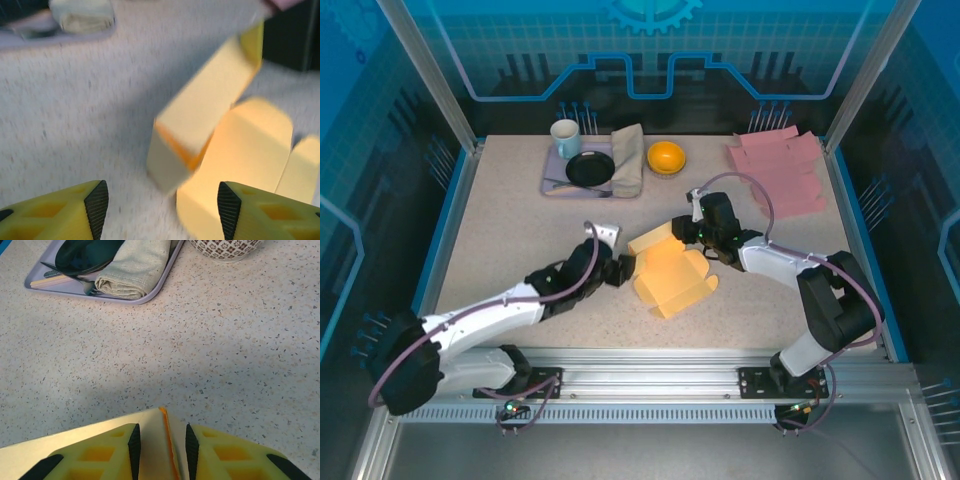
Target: Fold the paper box
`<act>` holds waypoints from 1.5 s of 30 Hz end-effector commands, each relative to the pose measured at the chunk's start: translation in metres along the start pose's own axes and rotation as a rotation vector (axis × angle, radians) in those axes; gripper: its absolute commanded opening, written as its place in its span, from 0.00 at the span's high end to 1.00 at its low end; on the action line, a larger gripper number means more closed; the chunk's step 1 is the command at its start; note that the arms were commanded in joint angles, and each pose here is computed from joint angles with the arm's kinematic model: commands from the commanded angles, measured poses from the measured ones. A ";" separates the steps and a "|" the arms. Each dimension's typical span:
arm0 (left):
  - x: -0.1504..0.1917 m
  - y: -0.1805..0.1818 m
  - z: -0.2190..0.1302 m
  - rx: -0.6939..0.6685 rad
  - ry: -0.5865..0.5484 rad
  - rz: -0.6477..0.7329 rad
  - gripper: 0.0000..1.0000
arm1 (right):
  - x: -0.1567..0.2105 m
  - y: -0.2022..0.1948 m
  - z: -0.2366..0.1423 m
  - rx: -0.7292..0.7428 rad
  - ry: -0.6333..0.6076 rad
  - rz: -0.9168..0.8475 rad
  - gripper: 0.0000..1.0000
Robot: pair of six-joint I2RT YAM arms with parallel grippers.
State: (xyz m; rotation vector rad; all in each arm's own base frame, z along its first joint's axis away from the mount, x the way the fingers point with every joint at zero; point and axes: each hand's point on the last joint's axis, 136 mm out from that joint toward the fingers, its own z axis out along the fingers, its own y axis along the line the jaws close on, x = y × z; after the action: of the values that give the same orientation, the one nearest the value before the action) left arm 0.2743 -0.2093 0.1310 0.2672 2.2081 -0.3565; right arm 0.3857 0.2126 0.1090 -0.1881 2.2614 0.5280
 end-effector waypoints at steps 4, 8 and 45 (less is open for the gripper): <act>0.014 -0.016 0.020 0.076 -0.029 0.089 0.36 | 0.047 -0.018 0.006 0.096 0.156 0.022 0.68; 0.010 -0.024 0.047 0.051 -0.010 0.154 0.36 | 0.047 -0.017 0.005 0.096 0.156 0.022 0.68; 0.007 0.032 0.127 -0.409 0.089 0.291 1.00 | 0.065 -0.008 0.007 0.132 0.171 0.003 0.68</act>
State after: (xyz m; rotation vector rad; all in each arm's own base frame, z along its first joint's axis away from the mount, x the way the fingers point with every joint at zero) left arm 0.3819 -0.2191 0.0656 0.2619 2.1850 0.2293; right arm 0.3877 0.2082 0.1086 -0.0981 2.2487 0.4117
